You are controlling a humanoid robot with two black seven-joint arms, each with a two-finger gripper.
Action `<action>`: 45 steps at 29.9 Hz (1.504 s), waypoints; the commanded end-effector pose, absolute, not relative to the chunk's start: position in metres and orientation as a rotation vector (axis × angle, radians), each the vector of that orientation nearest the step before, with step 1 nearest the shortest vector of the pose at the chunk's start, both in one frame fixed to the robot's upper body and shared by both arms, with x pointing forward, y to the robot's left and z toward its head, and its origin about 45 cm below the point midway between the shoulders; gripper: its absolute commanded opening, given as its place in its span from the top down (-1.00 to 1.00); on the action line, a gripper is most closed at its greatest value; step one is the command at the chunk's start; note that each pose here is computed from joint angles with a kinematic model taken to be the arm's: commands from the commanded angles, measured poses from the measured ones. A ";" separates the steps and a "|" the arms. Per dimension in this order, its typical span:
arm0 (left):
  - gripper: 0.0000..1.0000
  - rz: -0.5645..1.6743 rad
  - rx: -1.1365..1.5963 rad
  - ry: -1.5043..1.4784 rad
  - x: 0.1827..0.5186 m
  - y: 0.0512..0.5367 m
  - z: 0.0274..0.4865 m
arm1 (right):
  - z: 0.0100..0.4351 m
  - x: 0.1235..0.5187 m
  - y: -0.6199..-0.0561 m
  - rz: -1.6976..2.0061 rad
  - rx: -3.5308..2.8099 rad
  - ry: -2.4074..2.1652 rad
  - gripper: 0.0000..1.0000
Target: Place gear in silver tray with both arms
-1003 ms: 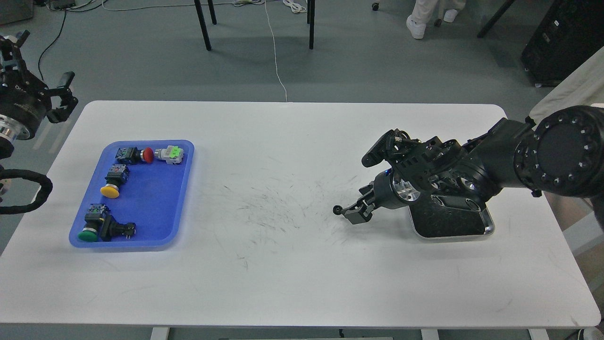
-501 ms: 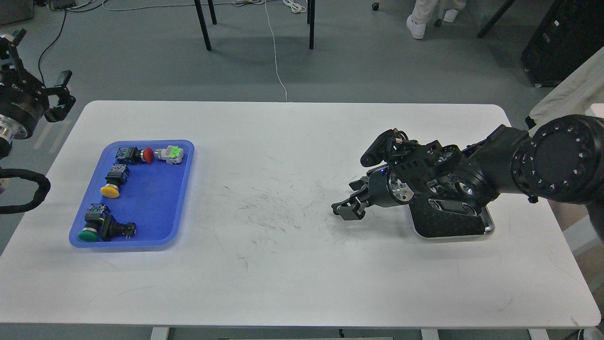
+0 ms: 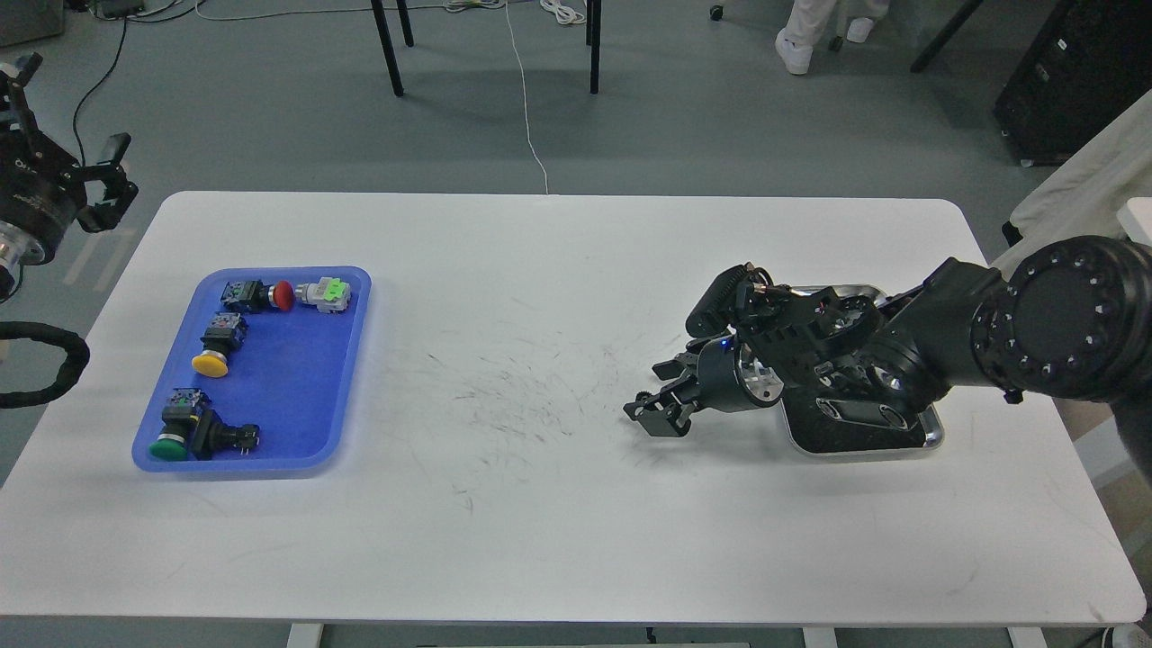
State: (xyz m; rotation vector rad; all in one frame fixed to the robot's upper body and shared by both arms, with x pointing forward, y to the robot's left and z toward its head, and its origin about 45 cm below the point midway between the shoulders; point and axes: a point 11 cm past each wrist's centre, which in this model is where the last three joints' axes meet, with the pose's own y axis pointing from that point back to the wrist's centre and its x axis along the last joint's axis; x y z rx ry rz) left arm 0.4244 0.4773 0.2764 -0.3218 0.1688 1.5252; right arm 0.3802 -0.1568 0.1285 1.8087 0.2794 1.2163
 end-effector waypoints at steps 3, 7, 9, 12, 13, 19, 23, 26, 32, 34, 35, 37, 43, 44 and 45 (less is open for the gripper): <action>-0.97 1.533 -0.318 0.158 0.422 0.484 0.280 | 0.120 0.379 -0.160 1.233 1.807 0.271 -0.30; -0.97 1.540 -0.313 0.147 0.420 0.490 0.284 | 0.120 0.382 -0.162 1.243 1.795 0.261 -0.24; -0.97 1.540 -0.314 0.146 0.420 0.490 0.285 | 0.119 0.383 -0.163 1.246 1.793 0.255 -0.20; -0.97 1.542 -0.313 0.144 0.419 0.491 0.285 | 0.118 0.383 -0.163 1.247 1.794 0.256 -0.09; -0.97 1.543 -0.312 0.144 0.419 0.491 0.285 | 0.118 0.382 -0.163 1.245 1.795 0.256 -0.07; -0.97 1.543 -0.312 0.144 0.419 0.491 0.285 | 0.114 0.379 -0.164 1.237 1.798 0.264 0.16; -0.97 1.543 -0.314 0.144 0.420 0.491 0.285 | 0.113 0.378 -0.165 1.247 1.791 0.281 0.34; -0.97 1.542 -0.314 0.146 0.419 0.491 0.285 | 0.112 0.378 -0.165 1.255 1.792 0.277 0.49; -0.97 1.543 -0.311 0.146 0.419 0.491 0.284 | 0.113 0.380 -0.166 1.266 1.783 0.276 0.88; -0.97 1.543 -0.311 0.146 0.419 0.491 0.284 | 0.114 0.382 -0.167 1.271 1.776 0.273 0.98; -0.97 1.543 -0.311 0.146 0.419 0.491 0.284 | 0.114 0.382 -0.167 1.271 1.776 0.273 0.98; -0.97 1.544 -0.310 0.147 0.419 0.491 0.284 | 0.116 0.384 -0.167 1.276 1.770 0.272 0.98; -0.97 1.546 -0.305 0.150 0.417 0.492 0.282 | 0.149 0.408 -0.159 1.314 1.725 0.243 0.98; -0.97 1.546 -0.303 0.149 0.417 0.492 0.282 | 0.157 0.413 -0.156 1.318 1.718 0.235 0.98; -0.97 1.548 -0.303 0.150 0.417 0.492 0.281 | 0.166 0.418 -0.154 1.322 1.709 0.231 0.98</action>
